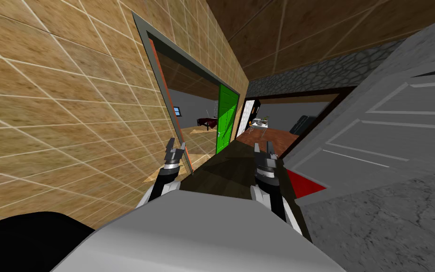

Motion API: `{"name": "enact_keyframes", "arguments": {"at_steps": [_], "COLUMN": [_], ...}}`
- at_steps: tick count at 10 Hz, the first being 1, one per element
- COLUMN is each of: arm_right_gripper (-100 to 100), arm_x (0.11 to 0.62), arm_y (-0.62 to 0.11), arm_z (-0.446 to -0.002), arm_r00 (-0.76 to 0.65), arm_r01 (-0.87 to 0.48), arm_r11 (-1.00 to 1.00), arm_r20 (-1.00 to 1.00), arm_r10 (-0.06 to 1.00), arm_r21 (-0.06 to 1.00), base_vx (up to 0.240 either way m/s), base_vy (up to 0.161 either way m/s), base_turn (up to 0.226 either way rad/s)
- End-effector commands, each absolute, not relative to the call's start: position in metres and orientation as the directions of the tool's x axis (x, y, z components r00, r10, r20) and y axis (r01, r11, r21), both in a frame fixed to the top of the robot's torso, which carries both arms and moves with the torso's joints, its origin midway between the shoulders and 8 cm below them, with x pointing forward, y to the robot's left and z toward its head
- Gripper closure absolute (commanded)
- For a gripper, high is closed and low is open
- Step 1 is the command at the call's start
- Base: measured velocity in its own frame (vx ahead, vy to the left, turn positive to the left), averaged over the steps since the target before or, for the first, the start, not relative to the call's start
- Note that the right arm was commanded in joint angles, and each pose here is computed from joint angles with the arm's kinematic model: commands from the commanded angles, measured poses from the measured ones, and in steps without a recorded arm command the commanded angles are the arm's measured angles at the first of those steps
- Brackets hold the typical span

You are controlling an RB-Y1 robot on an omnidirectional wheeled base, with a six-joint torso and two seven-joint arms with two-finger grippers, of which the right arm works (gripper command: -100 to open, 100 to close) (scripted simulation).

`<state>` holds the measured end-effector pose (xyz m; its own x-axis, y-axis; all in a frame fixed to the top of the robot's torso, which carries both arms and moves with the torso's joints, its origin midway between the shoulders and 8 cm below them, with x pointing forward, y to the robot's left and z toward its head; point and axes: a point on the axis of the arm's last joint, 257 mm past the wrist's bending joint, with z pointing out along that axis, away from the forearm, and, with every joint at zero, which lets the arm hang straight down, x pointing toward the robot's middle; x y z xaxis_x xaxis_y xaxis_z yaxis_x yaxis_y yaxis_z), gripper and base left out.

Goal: Push the door open

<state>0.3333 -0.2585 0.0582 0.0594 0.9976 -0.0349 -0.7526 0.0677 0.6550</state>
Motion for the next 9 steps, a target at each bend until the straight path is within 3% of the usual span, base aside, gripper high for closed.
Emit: {"name": "enact_keyframes", "arguments": {"at_steps": [1,9], "arm_right_gripper": [-100,-100], "arm_x": [0.341,0.371], "arm_y": [-0.256,-0.246], "arm_z": [0.049,0.004], "arm_r00": [0.049,0.007], "arm_r01": [-0.741,-0.683], "arm_r11": [0.065,0.055], "arm_r20": [-0.043,-0.069], "arm_r10": [0.998,0.998], "arm_r21": [0.669,0.729], "base_vx": [0.155,0.133], "base_vy": [0.009,-0.043], "base_turn": [0.066,0.070]}}
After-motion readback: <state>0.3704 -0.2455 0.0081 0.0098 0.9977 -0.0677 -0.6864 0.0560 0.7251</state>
